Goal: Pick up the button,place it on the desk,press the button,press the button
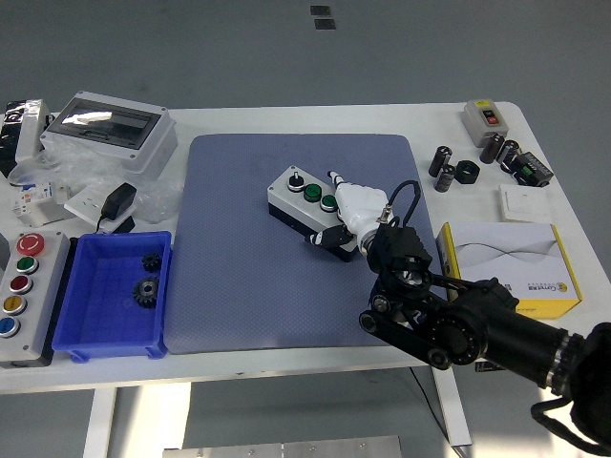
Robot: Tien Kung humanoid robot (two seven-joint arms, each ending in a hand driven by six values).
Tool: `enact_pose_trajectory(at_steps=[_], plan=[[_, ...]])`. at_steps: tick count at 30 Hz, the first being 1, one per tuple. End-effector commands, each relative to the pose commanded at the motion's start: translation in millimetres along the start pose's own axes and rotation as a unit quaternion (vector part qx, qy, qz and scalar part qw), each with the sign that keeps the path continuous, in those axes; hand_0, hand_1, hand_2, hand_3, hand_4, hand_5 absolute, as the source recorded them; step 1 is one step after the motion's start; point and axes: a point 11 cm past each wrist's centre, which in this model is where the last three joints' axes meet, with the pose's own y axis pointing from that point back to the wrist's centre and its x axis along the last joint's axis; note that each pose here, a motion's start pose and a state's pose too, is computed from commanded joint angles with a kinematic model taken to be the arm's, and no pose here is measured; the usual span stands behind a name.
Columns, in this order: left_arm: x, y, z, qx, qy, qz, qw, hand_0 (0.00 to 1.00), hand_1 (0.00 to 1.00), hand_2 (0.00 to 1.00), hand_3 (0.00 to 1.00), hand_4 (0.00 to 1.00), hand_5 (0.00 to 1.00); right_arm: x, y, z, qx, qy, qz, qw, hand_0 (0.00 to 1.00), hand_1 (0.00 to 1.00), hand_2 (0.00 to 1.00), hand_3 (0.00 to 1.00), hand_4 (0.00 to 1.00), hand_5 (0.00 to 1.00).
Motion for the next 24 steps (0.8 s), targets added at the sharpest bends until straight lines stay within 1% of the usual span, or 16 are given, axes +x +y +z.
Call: enact_pose_trajectory(at_steps=[5, 6, 11, 12, 17, 18, 20, 23, 24], plan=[[0.0, 0.0, 0.0, -0.001, -0.001, 0.000, 1.000, 0.625, 0.595, 0.533, 0.586, 0.656, 0.120, -3.5, 0.3, 0.5, 0.001, 0.011, -0.002, 1.000, 0.154, 0.373, 0.459, 0.987, 0.477, 0.148], [-0.1, 0.0, 0.2, -0.001, -0.002, 0.000, 1.000, 0.626, 0.594, 0.533, 0.586, 0.657, 0.118, -4.1, 0.3, 0.8, 0.001, 0.013, -0.002, 1.000, 0.084, 0.282, 0.360, 0.779, 0.376, 0.035], [-1.5, 0.0, 0.3, -0.003, -0.005, -0.002, 1.000, 0.626, 0.594, 0.533, 0.586, 0.657, 0.118, -2.6, 0.4, 1.3, 0.003, 0.019, 0.008, 1.000, 0.084, 0.282, 0.360, 0.779, 0.376, 0.035], [-1.8, 0.0, 0.2, -0.003, -0.005, -0.002, 1.000, 0.625, 0.596, 0.534, 0.587, 0.658, 0.117, -1.6, 0.6, 1.2, 0.004, 0.019, 0.011, 1.000, 0.062, 0.256, 0.327, 0.685, 0.325, 0.002], [-3.1, -0.1, -0.3, -0.005, -0.006, -0.003, 1.000, 0.625, 0.596, 0.534, 0.587, 0.658, 0.117, 2.9, 2.9, -0.4, 0.014, 0.009, 0.028, 0.999, 0.062, 0.256, 0.327, 0.685, 0.325, 0.002], [-3.3, -0.1, -0.6, -0.005, -0.006, -0.003, 1.000, 0.626, 0.596, 0.534, 0.588, 0.658, 0.117, 3.5, 3.7, -1.2, 0.020, 0.006, 0.031, 0.999, 0.054, 0.249, 0.325, 0.651, 0.314, 0.002], [-3.6, -0.2, -1.0, -0.004, -0.006, -0.004, 1.000, 0.626, 0.596, 0.534, 0.588, 0.658, 0.117, 4.6, 5.3, -2.9, 0.030, 0.001, 0.035, 0.999, 0.054, 0.249, 0.325, 0.651, 0.314, 0.002], [-4.2, -0.2, -1.2, -0.005, -0.006, -0.004, 1.000, 0.626, 0.596, 0.534, 0.588, 0.658, 0.117, 6.3, 9.7, -6.2, 0.057, -0.022, 0.036, 0.997, 0.054, 0.249, 0.325, 0.651, 0.314, 0.002], [-4.5, -0.2, -1.0, -0.005, -0.006, -0.004, 1.000, 0.625, 0.597, 0.535, 0.588, 0.658, 0.117, 7.6, 11.8, -6.0, 0.066, -0.033, 0.034, 0.997, 0.047, 0.242, 0.328, 0.629, 0.323, 0.002]])
